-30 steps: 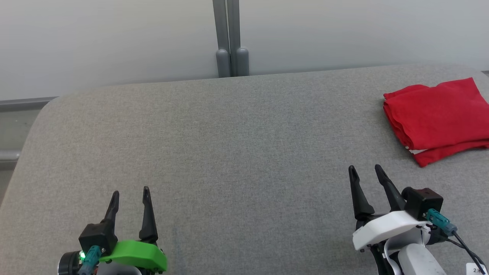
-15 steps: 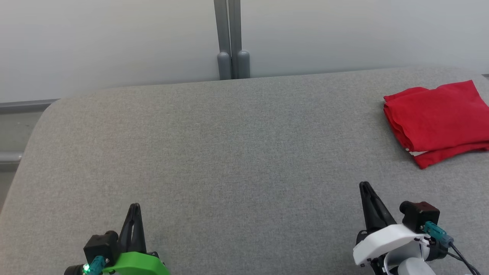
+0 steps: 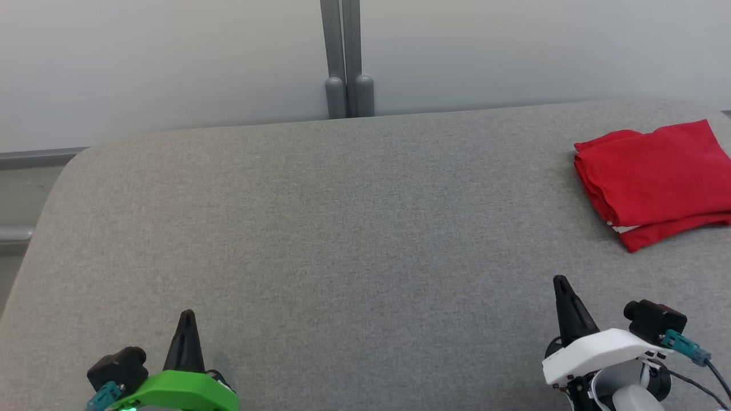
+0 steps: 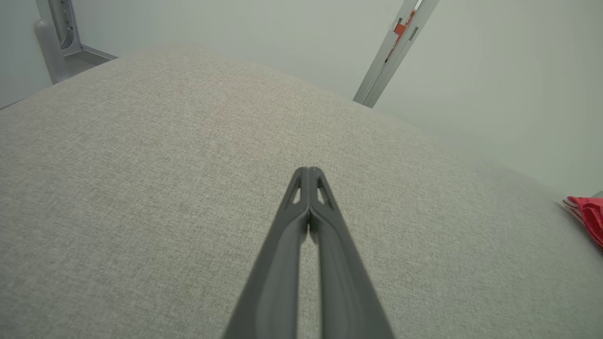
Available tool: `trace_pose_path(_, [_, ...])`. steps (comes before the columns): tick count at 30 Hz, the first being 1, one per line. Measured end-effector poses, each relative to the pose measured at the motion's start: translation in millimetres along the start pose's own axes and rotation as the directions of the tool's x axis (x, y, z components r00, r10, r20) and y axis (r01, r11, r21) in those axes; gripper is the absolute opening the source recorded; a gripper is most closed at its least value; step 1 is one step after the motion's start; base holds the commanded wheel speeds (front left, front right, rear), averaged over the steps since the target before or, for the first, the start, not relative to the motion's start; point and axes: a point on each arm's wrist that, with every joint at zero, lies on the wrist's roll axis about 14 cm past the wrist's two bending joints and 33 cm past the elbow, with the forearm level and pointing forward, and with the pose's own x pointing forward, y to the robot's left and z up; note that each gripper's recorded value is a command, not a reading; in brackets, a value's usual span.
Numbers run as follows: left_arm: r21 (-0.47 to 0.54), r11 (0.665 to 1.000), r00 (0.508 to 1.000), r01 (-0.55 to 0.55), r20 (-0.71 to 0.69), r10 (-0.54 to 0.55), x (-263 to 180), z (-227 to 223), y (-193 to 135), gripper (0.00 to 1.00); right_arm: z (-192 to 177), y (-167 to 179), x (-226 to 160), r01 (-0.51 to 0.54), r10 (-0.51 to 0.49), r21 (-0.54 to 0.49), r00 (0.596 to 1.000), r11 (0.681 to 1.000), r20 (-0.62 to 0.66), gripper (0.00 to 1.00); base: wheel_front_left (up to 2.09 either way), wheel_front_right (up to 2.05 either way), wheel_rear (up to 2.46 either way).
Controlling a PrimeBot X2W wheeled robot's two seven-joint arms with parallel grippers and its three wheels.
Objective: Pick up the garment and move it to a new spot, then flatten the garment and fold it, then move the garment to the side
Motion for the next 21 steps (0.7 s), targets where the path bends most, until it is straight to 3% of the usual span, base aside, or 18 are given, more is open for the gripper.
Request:
trace_pose_path(8, [-0.131, 0.991, 1.000, -0.013, -0.014, 0.012, 2, 2, 3, 0.00, 3, -5, 1, 0.027, -0.027, 0.121, 1.000, 0.992, -0.001, 0.00, 0.00, 0.00, 0.00])
trace_pose_path(21, [-0.318, 0.948, 1.000, -0.019, -0.021, 0.014, 7, 9, 5, 0.00, 8, -12, 3, 0.055, -0.056, 0.291, 0.998, 0.955, -0.003, 0.00, 0.00, 0.00, 0.00])
